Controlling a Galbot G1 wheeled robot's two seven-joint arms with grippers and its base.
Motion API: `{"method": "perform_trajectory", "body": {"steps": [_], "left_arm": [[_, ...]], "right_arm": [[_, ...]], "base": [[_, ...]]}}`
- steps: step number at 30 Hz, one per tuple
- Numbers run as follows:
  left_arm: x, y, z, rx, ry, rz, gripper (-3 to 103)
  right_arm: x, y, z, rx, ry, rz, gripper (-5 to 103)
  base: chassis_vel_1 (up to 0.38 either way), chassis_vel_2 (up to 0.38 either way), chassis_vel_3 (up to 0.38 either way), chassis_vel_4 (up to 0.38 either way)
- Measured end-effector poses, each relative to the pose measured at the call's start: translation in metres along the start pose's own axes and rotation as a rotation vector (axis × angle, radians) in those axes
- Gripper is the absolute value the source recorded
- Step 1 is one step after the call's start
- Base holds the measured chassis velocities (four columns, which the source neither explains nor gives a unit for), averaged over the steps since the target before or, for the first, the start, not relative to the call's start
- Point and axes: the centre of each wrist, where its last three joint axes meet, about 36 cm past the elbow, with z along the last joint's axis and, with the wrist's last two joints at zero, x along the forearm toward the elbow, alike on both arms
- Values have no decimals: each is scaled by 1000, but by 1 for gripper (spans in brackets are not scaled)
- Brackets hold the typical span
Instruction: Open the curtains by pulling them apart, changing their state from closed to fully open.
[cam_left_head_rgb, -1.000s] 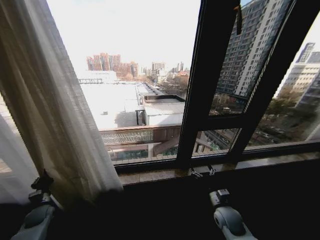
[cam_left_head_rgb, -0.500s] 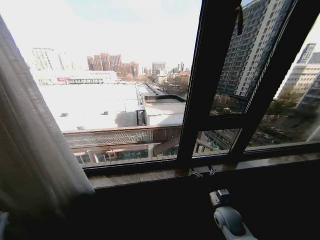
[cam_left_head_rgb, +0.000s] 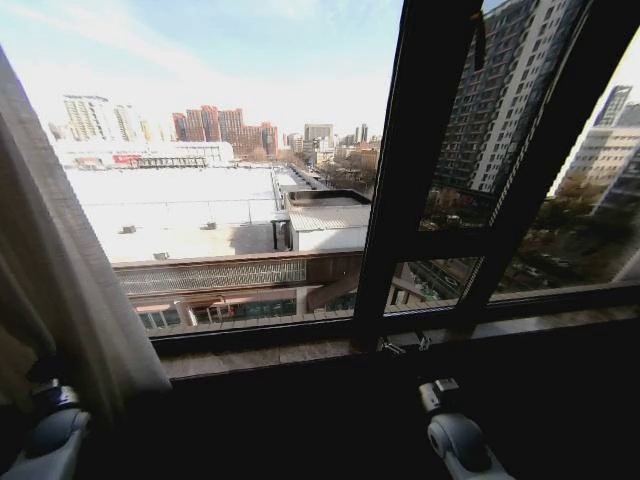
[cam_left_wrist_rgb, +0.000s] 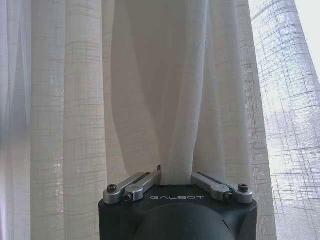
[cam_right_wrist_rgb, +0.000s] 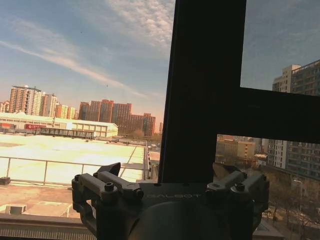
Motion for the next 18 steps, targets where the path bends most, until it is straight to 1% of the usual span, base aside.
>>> {"method": "perform_trajectory", "body": {"steps": [2,4,6,13,15,18], "left_arm": [[6,-10,0,6,-15,37,0],[7,-12,0,7,-17,45,0],[10,-19,0,8,-23,67,0],[8,-17,4,-2,-23,67,0],[8,-16,4,-6,-28,66,0],[13,-19,3,-12,-45,79,0]], "right_arm": [[0,0,0,0,0,0,100],[0,0,0,0,0,0,100],[0,0,0,0,0,0,100],[0,0,0,0,0,0,100],[0,0,0,0,0,0,100],[0,0,0,0,0,0,100]], "base": [[0,0,0,0],[0,0,0,0],[0,0,0,0],[0,0,0,0],[0,0,0,0],[17,36,-21,-14]]}}
